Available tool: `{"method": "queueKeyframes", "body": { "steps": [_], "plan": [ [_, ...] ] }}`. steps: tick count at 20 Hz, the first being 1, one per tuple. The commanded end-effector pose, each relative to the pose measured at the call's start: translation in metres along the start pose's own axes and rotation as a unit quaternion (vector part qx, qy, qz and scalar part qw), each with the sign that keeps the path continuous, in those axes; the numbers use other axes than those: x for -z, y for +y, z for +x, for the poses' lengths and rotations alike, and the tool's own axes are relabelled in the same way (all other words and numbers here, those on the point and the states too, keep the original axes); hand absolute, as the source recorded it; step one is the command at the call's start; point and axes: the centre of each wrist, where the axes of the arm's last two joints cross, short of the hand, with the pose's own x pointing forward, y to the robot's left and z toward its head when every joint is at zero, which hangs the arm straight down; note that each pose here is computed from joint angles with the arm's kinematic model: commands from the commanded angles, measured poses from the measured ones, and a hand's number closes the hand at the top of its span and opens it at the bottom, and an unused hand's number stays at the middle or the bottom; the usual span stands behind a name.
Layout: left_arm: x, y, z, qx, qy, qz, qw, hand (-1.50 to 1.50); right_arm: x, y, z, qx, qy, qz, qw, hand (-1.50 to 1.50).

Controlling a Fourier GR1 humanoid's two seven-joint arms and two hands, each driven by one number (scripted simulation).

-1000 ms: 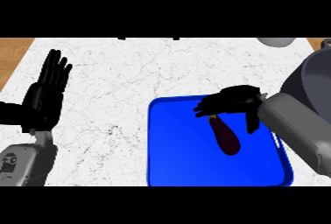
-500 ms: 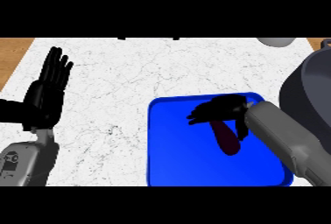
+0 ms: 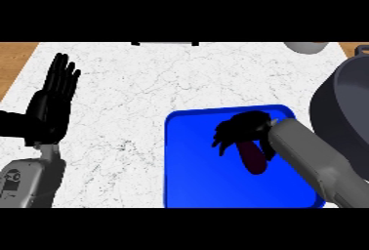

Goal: Pick the eggplant from the tray and place it in the pot

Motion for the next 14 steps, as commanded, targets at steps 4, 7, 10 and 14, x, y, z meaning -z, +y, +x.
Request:
{"method": "queueKeyframes", "body": {
  "steps": [4, 7, 10, 14],
  "plan": [
    [0.001, -0.011, 0.001, 0.003, -0.003, -0.001, 1.0, 0.0, 0.03, 0.028, 0.016, -0.001, -0.099, -0.006, 0.995, 1.5],
    [0.006, 0.015, 0.001, 0.001, -0.002, 0.001, 1.0, 0.0, 0.032, 0.046, 0.019, -0.009, -0.093, -0.005, 0.996, 1.5],
    [-0.003, 0.014, 0.004, -0.005, -0.01, -0.006, 0.9999, 0.0, 0.032, 0.019, 0.02, -0.006, -0.086, -0.024, 0.996, 1.5],
    [-0.002, 0.005, -0.004, -0.002, 0.005, 0.007, 1.0, 0.0, -0.006, 0.023, 0.023, -0.048, -0.053, -0.083, 0.994, 1.5]
  ]
}}
